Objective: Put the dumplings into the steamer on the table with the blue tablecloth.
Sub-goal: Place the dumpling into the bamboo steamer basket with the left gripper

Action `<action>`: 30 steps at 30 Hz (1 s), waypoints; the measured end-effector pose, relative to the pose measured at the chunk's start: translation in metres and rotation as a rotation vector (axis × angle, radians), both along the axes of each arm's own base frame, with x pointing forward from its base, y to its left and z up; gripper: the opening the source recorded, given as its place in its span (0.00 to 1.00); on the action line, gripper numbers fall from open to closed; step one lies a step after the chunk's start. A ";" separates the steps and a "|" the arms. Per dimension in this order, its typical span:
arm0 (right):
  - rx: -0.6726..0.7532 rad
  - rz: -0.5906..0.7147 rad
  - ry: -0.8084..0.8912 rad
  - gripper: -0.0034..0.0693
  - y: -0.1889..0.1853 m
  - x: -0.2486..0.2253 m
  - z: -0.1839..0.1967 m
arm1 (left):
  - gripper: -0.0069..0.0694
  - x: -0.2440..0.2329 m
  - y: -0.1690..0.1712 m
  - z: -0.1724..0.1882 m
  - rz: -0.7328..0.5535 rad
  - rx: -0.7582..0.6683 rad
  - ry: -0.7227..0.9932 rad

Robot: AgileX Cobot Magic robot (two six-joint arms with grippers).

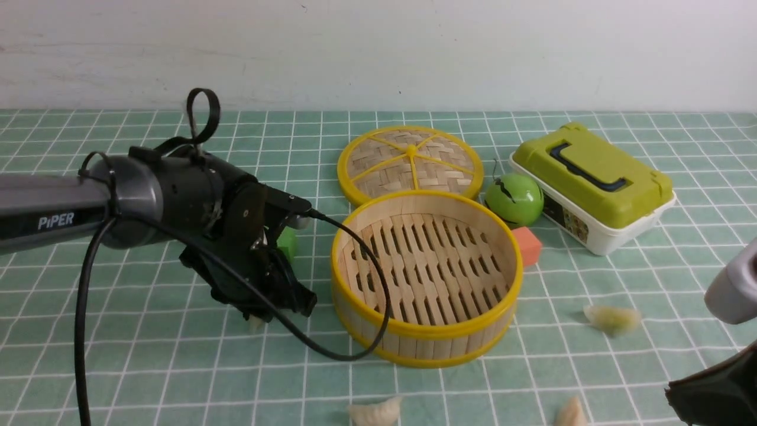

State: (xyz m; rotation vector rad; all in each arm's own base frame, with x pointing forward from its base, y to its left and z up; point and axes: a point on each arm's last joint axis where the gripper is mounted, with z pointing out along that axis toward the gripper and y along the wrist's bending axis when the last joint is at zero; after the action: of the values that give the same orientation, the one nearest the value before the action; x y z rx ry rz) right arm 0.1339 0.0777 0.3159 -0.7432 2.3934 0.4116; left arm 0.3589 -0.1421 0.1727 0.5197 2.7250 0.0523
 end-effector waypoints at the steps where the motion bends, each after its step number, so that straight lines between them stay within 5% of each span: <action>1: 0.000 0.001 0.002 0.04 0.000 0.000 0.000 | 0.31 0.000 0.000 0.001 0.005 0.001 0.002; 4: 0.004 0.002 0.007 0.05 0.000 -0.001 0.000 | 0.31 0.000 0.001 0.017 0.029 0.005 0.011; 8: 0.024 0.002 0.016 0.05 0.002 -0.001 0.000 | 0.31 0.002 -0.006 0.081 0.071 -0.093 -0.064; 12: 0.061 0.005 0.041 0.05 0.004 -0.003 0.001 | 0.31 -0.008 -0.040 0.147 0.015 -0.227 -0.164; 15: 0.102 0.017 0.067 0.06 0.006 -0.010 0.004 | 0.31 -0.015 -0.079 0.164 -0.073 -0.274 -0.179; 21: 0.145 0.049 0.057 0.07 0.001 -0.032 0.014 | 0.31 0.010 -0.151 0.126 -0.120 -0.292 -0.114; 30: 0.137 0.075 0.018 0.08 -0.007 -0.053 0.020 | 0.31 0.058 -0.189 0.045 -0.033 -0.274 -0.045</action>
State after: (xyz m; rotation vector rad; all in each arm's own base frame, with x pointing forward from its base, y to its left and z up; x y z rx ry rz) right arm 0.0808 0.0705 0.3359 -0.7710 2.3324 0.6085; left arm 0.4171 -0.3308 0.2182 0.4765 2.6207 -0.3098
